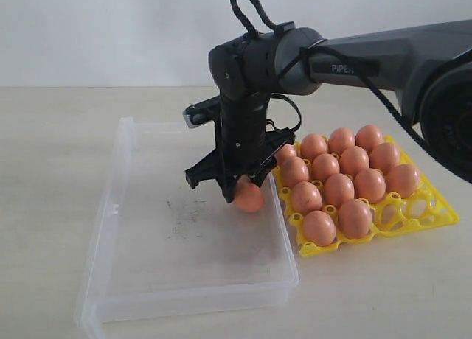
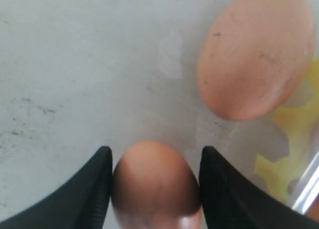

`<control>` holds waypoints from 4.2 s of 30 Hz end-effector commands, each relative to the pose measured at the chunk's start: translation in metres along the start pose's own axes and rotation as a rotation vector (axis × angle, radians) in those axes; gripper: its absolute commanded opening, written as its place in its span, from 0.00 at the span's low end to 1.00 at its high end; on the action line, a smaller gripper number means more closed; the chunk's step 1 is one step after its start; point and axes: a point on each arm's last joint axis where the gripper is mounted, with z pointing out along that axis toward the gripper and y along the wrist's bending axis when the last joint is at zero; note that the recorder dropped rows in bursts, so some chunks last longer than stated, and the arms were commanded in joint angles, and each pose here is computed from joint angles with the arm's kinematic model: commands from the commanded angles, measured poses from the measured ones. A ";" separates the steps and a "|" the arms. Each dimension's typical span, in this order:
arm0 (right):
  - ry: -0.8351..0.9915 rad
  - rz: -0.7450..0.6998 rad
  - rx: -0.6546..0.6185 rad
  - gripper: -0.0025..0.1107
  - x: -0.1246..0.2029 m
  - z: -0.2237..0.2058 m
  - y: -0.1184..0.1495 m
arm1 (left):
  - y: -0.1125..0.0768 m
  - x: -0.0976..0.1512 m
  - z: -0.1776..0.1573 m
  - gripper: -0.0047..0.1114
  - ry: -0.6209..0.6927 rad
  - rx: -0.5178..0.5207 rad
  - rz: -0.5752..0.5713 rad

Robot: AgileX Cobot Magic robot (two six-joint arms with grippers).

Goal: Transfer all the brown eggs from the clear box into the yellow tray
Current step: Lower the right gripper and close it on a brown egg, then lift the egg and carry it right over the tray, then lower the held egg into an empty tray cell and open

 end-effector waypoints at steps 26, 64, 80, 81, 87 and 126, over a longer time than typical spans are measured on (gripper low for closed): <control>-1.426 0.171 -0.246 0.02 0.138 -0.025 -0.009 | -0.001 -0.001 0.000 0.07 -0.004 0.009 0.004; -1.070 0.715 0.248 0.02 0.238 -0.020 -0.074 | -0.001 -0.001 0.000 0.07 -0.004 0.009 0.004; -0.934 0.654 0.161 0.02 0.222 0.007 -0.085 | -0.001 -0.001 0.000 0.07 -0.004 0.009 0.004; -0.934 0.654 0.161 0.02 0.222 0.007 -0.085 | -0.001 -0.001 0.000 0.07 -0.004 0.009 0.004; -0.905 0.657 0.154 0.02 0.223 0.009 -0.084 | -0.001 -0.001 0.000 0.07 -0.004 0.009 0.004; -0.897 0.492 0.072 0.03 0.232 -0.050 -0.075 | -0.001 -0.001 0.000 0.07 -0.004 0.009 0.004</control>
